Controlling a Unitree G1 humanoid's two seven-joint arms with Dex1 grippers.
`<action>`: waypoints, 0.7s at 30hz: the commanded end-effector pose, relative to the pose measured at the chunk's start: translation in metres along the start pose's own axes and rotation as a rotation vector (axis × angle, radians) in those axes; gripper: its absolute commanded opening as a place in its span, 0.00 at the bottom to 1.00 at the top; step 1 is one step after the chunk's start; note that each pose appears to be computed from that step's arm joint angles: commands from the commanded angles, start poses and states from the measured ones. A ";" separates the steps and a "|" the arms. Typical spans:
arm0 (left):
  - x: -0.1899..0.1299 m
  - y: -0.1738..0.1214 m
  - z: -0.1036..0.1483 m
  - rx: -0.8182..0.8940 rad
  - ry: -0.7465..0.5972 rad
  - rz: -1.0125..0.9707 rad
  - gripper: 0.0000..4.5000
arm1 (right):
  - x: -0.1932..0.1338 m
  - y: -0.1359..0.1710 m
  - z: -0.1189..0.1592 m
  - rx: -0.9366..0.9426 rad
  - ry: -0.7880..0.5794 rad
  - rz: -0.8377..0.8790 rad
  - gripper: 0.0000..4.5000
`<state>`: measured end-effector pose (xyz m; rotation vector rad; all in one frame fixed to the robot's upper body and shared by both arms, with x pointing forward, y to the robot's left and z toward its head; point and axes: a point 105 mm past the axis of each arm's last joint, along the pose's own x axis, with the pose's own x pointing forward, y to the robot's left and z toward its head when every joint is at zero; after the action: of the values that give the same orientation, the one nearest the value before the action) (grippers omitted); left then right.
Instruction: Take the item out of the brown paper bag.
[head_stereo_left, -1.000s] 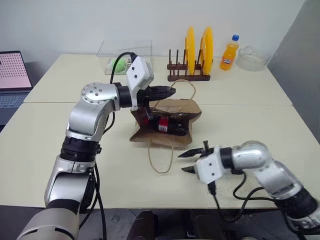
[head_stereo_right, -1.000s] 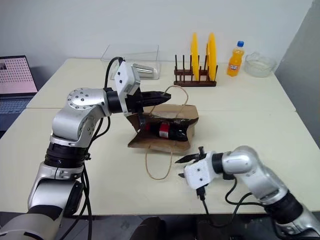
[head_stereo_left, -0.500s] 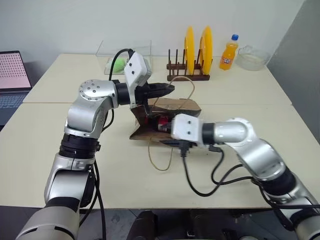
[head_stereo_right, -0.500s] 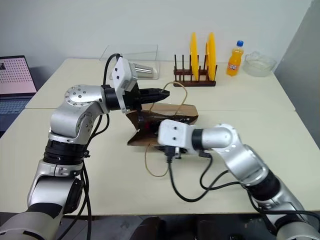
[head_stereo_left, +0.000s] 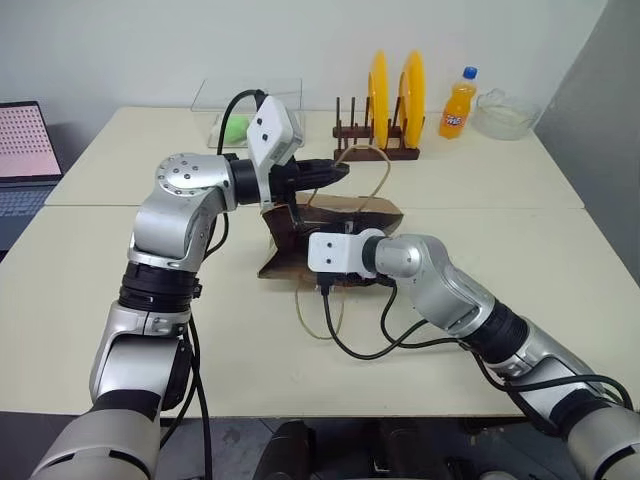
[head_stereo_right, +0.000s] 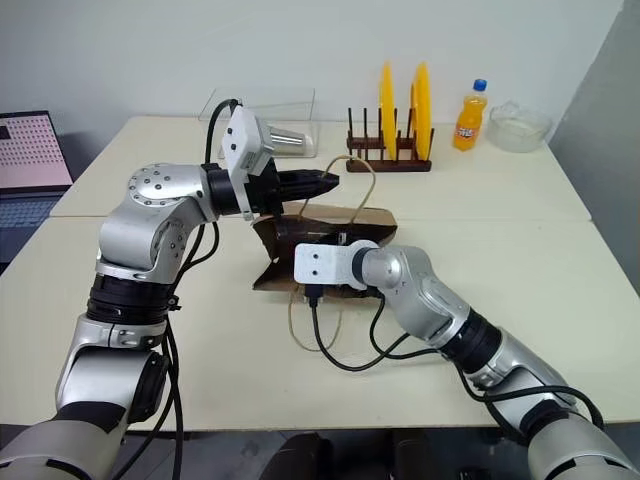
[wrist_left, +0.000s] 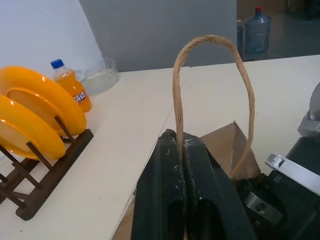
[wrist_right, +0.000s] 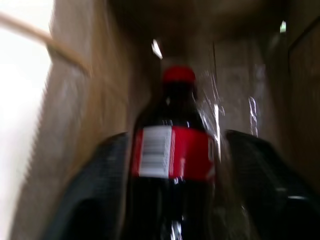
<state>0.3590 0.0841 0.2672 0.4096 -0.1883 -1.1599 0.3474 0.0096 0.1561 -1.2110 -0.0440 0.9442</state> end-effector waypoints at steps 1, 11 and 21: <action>-0.004 0.004 0.023 0.050 -0.069 0.009 0.00 | -0.001 -0.005 0.007 -0.060 -0.004 -0.021 0.89; -0.003 0.004 0.025 0.056 -0.081 0.008 0.00 | 0.015 0.004 -0.024 -0.099 0.148 0.042 0.89; -0.001 0.002 0.024 0.061 -0.085 -0.001 0.00 | 0.031 0.003 -0.048 -0.126 0.237 0.096 0.89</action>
<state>0.3569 0.0814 0.2713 0.4054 -0.2191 -1.1736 0.3842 -0.0008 0.1269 -1.4215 0.1116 0.8980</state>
